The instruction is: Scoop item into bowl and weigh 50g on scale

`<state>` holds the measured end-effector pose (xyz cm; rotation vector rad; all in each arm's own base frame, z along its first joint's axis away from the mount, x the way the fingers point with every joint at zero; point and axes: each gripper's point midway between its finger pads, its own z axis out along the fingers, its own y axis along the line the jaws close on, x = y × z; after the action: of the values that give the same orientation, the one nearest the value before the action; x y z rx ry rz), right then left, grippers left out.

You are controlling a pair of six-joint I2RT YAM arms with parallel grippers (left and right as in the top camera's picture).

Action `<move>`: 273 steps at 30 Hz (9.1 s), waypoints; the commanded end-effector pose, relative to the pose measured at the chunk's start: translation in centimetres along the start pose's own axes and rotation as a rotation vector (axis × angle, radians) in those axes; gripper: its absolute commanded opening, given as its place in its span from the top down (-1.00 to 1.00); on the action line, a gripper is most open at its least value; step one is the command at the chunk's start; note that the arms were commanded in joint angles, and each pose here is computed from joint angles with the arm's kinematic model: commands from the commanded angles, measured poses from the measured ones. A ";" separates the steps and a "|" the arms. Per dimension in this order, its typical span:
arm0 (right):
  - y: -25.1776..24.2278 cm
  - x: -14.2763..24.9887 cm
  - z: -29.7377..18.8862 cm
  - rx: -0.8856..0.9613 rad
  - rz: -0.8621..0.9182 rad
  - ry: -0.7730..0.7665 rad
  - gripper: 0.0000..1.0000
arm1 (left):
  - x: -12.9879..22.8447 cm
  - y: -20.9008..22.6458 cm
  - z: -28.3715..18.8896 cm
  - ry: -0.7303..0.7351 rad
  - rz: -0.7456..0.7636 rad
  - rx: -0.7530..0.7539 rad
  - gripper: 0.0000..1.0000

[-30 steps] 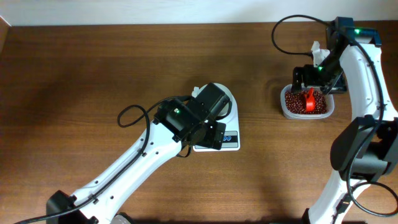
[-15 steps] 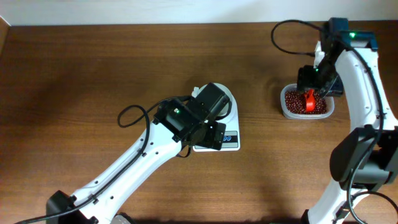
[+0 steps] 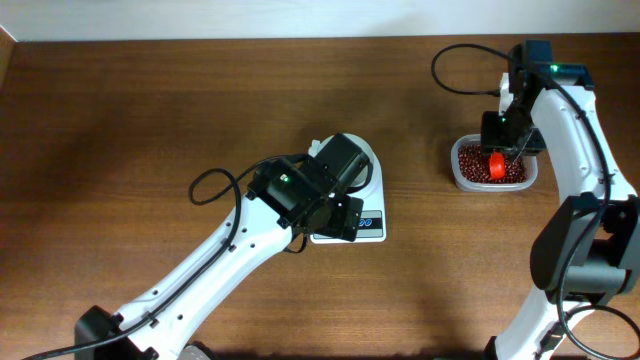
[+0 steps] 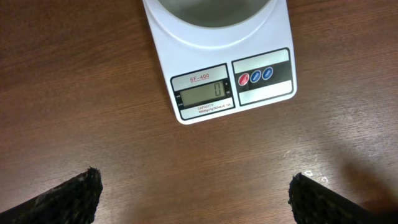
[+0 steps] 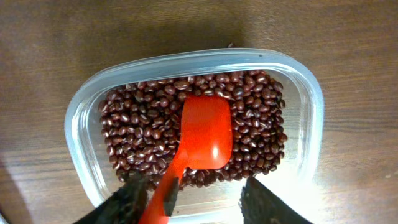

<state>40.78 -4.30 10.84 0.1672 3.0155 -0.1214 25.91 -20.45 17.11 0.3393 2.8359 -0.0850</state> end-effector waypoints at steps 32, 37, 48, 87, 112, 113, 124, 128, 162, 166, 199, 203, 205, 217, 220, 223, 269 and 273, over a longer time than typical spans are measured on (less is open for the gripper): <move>-1.5 0.9 0.9 -0.042 -0.032 0.026 0.47 | 0.1 -0.1 0.1 0.003 -0.009 0.002 -0.98; -2.0 0.9 1.0 -0.016 -0.031 0.027 0.78 | 0.1 -0.1 0.1 0.003 -0.009 0.002 -0.98; -1.1 0.1 -2.1 -0.079 -0.028 0.007 0.92 | 0.1 -0.1 0.1 0.003 -0.009 0.002 -0.98; -0.3 1.8 1.8 -0.768 0.241 -0.046 0.92 | 0.1 -0.1 0.1 0.003 -0.009 0.002 -0.98; -7.7 2.7 -1.3 -0.998 0.450 -0.198 0.92 | 0.1 -0.1 0.1 0.003 -0.009 0.002 -0.97; -7.6 2.7 -1.3 -1.003 0.453 -0.194 0.92 | 0.1 -0.1 0.1 0.003 -0.009 0.002 -0.98; -6.9 2.2 -2.7 -1.094 0.465 -0.219 0.92 | 0.1 -0.1 0.1 0.003 -0.009 0.002 -0.98; -6.4 1.4 -4.8 -1.220 0.472 -0.273 0.92 | 0.1 -0.1 0.1 0.003 -0.009 0.002 -0.98; 14.7 2.0 -10.3 -1.531 0.022 -0.024 0.92 | 0.1 -0.1 0.1 0.003 -0.009 0.002 -0.98; 17.0 2.4 -9.3 -1.466 -0.020 0.022 0.92 | 0.1 -0.1 0.1 0.003 -0.009 0.002 -0.97; 24.8 3.1 -11.5 -0.361 -0.705 -0.318 0.92 | 0.1 -0.1 0.1 0.003 -0.009 0.002 -0.98; 26.4 4.1 -11.8 -0.343 -0.858 -0.346 0.92 | 0.1 -0.1 0.1 0.003 -0.009 0.002 -0.98; 26.8 4.3 -11.8 -0.333 -0.868 -0.351 0.92 | 0.1 -0.1 0.1 0.003 -0.009 0.002 -0.97; 27.6 4.7 -12.1 -0.370 -0.940 -0.364 0.92 | 0.1 -0.1 0.1 0.003 -0.009 0.002 -0.97; 27.4 3.9 -12.0 -0.354 -0.813 -0.367 0.92 | 0.1 -0.1 0.1 0.003 -0.009 0.002 -0.97; 25.9 2.6 -11.9 -0.396 -0.597 -0.330 0.92 | 0.1 -0.1 0.1 0.003 -0.009 0.002 -0.98; -3.5 2.3 -2.8 -0.916 0.330 -0.177 0.92 | 0.1 -0.1 0.1 0.003 -0.009 0.002 -0.98; -3.5 2.4 -2.7 -0.911 0.331 -0.174 0.92 | 0.1 -0.1 0.1 0.003 -0.009 0.002 -0.97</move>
<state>37.67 -7.67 13.40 0.5266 2.5376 1.1034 25.90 -20.45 17.09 0.3394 2.8364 -0.0852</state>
